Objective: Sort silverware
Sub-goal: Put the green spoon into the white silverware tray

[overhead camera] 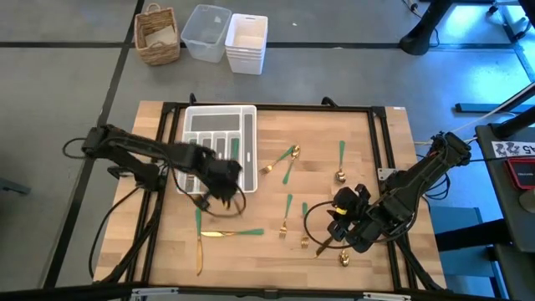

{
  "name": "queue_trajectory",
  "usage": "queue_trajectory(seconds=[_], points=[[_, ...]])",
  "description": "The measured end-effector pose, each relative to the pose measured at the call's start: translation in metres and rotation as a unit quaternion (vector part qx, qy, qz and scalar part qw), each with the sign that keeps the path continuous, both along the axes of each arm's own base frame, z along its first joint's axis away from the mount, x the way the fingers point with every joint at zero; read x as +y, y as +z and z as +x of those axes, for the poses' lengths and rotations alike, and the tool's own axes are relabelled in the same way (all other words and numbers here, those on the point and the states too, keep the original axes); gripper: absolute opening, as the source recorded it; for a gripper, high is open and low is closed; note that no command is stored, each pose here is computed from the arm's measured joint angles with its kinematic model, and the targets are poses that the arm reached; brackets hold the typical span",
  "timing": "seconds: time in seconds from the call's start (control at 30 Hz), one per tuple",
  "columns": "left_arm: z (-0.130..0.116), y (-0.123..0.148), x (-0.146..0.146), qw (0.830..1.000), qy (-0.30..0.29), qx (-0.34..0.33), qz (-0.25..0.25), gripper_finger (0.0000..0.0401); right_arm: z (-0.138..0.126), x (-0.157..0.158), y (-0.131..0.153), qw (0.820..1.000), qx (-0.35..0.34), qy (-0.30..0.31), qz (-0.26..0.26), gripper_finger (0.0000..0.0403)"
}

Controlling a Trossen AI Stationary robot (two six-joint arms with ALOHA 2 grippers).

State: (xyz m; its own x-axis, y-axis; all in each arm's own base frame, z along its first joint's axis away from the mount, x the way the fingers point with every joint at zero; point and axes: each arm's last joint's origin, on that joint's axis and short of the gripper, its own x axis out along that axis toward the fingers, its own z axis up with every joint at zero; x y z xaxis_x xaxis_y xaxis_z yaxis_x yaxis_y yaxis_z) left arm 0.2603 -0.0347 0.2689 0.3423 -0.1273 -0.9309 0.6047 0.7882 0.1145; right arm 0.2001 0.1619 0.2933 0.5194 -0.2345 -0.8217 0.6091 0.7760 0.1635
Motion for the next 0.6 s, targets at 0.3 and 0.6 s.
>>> queue_trajectory(seconds=[0.3, 0.6], points=[[-0.031, -0.006, 0.066, 0.982, 0.018, 0.161, 0.097, 0.0001, 0.001, 0.0, 0.0, 1.0, -0.006, -0.002, -0.001, 0.0124], [-0.031, -0.031, 0.099, 0.954, -0.026, 0.279, 0.104, 0.0001, 0.001, 0.0, 0.0, 1.0, -0.01, -0.003, -0.003, 0.0124]])
